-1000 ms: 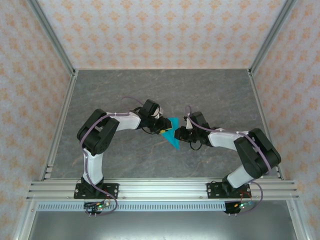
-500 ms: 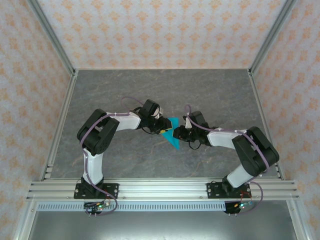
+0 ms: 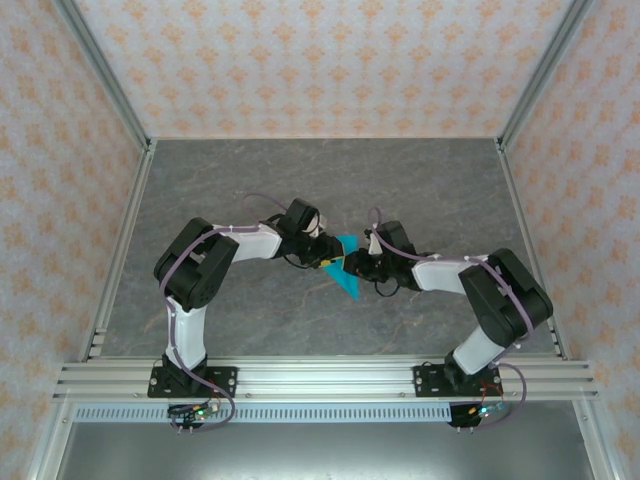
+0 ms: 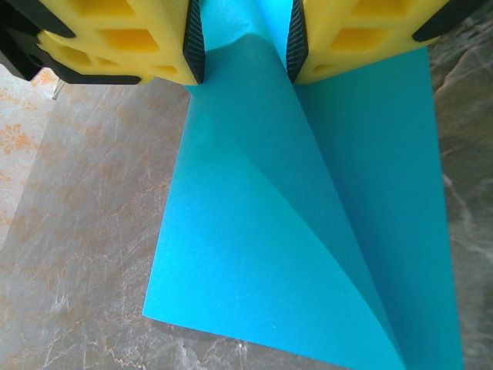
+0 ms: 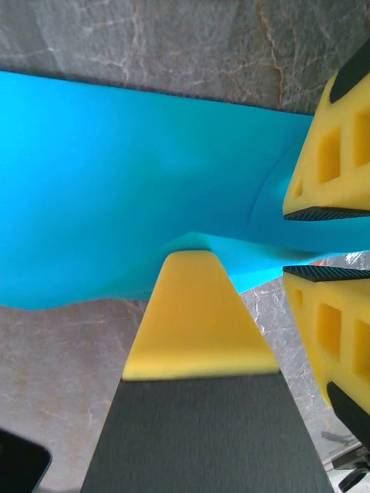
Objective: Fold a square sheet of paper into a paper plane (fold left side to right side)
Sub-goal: Fourth fold the wing at the center of the table.
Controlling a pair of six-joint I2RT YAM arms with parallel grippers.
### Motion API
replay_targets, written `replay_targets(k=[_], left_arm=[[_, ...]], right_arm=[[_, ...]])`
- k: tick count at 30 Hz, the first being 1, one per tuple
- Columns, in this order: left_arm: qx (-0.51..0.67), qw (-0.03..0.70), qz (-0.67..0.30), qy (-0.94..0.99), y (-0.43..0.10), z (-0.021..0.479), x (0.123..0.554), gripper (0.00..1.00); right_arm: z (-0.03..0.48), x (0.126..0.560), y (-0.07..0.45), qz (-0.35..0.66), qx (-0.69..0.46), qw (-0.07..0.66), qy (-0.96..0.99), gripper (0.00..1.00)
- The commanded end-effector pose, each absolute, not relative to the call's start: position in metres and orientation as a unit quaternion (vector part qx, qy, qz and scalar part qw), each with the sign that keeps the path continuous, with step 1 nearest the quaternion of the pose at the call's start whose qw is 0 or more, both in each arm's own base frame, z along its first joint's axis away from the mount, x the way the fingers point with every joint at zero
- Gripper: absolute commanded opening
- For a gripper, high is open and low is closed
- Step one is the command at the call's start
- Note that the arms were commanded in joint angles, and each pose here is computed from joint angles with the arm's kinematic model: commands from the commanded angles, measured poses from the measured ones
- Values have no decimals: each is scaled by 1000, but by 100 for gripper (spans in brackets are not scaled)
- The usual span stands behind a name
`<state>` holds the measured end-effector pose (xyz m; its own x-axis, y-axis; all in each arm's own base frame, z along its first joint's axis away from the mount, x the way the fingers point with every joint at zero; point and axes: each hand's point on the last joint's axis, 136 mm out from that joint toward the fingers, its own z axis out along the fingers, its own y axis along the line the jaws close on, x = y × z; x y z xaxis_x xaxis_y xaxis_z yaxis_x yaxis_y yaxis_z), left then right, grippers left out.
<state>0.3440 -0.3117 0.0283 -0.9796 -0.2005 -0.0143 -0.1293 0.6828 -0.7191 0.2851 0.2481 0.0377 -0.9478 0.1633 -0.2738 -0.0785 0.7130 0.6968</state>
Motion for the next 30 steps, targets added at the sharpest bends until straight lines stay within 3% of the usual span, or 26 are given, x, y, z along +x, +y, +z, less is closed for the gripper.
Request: replay_targets(k=[1,14,30], left_arm=[[-86,52,-379,920,-311,30,343,36],[-86,51,-378,921,-311,31,343,36],[-84,49,-376,921,-311,30,342,36]], right_arm=[[48,297,256,396,21,173,901,26],[47,298,248,372,19,182,910,9],[40,298,230,324,19,189,927,7]])
